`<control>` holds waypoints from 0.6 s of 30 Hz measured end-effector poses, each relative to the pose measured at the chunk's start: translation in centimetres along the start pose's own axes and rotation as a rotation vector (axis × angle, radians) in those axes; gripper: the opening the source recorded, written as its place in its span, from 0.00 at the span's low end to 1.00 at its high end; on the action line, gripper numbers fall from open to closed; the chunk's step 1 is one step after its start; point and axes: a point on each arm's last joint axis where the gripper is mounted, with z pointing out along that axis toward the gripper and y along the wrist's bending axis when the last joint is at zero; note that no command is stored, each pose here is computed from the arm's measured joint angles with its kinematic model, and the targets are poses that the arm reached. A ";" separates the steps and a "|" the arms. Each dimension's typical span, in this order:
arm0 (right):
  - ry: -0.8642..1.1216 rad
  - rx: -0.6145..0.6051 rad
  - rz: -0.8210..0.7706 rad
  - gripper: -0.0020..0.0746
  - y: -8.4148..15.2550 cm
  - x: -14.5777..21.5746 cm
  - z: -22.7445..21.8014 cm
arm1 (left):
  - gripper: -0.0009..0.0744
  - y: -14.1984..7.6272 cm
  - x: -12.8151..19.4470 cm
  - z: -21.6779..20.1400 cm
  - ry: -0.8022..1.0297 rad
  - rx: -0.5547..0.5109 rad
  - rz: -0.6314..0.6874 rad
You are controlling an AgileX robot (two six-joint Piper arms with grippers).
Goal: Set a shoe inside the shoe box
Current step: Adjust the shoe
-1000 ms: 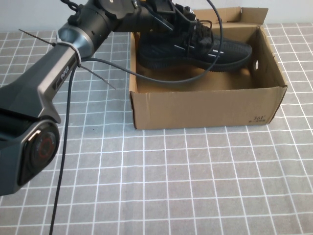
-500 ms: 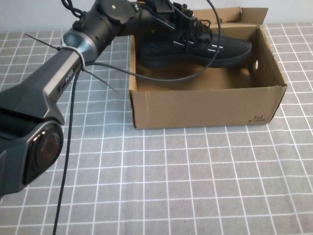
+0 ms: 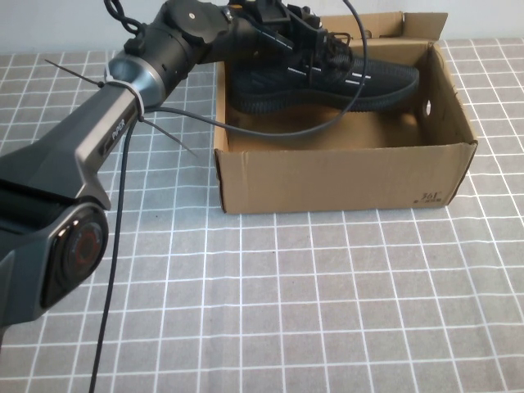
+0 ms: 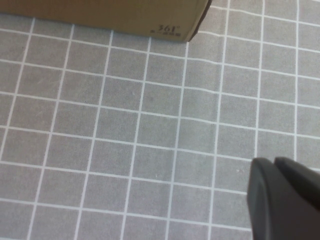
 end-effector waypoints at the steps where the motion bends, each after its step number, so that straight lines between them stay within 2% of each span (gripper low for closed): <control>1: 0.000 0.000 0.000 0.01 0.0 0.0 0.0 | 0.01 0.0 0.0 0.0 0.000 0.000 0.000; 18: 0.000 0.000 0.000 0.01 0.0 0.0 0.0 | 0.01 0.3 2.1 1.2 0.045 0.014 -0.019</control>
